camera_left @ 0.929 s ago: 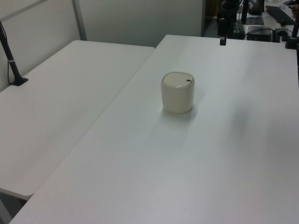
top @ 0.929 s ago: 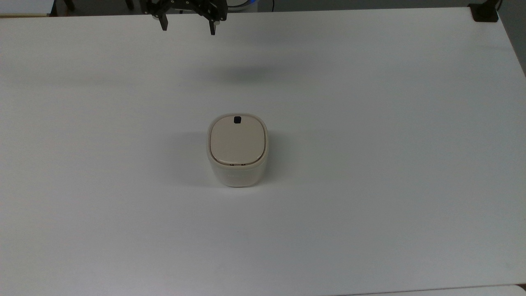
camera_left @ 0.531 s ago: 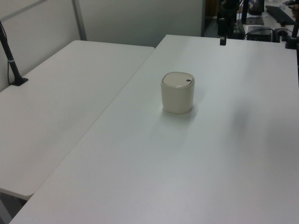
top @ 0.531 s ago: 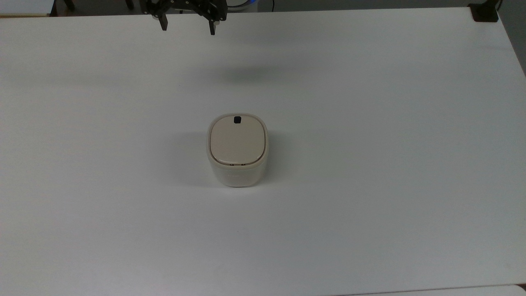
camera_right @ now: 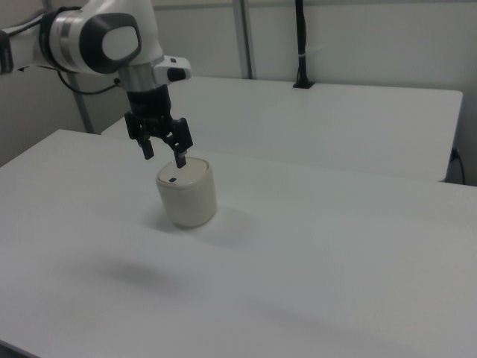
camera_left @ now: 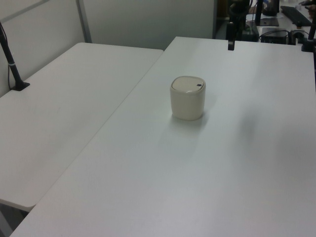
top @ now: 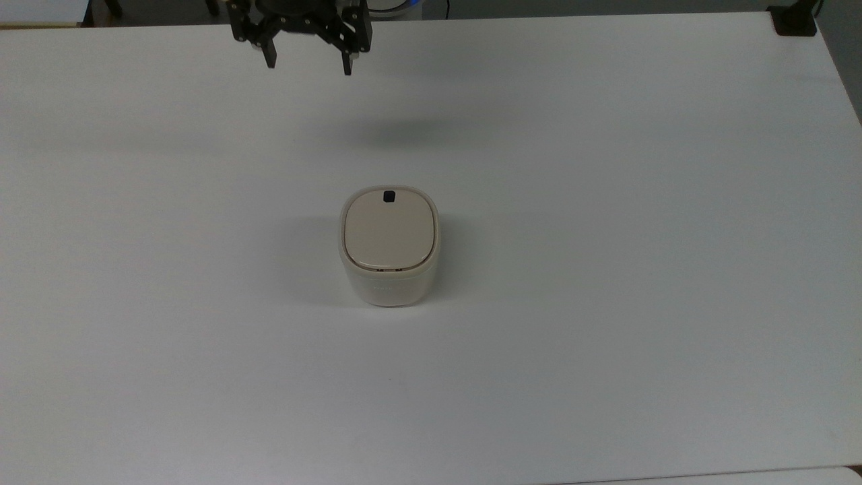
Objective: Open the trash bin
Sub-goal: 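Move the gripper down over the lid tab of the cream trash bin, then catch the lid tab with the gripper and lift upward to flip the lid open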
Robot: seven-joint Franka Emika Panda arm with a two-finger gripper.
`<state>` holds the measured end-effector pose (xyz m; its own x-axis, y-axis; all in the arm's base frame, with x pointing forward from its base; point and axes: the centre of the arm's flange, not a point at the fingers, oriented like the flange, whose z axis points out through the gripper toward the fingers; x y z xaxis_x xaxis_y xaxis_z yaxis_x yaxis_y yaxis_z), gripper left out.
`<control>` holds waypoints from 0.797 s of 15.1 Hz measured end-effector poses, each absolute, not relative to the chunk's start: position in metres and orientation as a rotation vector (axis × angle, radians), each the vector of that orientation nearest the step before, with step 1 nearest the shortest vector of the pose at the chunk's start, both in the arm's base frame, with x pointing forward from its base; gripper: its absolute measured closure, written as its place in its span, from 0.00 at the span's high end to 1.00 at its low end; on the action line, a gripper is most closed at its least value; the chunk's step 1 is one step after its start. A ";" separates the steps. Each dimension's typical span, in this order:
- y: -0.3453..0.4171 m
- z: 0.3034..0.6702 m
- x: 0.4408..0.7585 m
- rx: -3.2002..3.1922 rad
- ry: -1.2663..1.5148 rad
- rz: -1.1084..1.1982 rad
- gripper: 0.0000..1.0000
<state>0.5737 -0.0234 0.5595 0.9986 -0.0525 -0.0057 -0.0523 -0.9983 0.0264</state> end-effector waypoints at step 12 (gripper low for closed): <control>0.031 0.476 0.647 3.102 0.130 0.149 0.01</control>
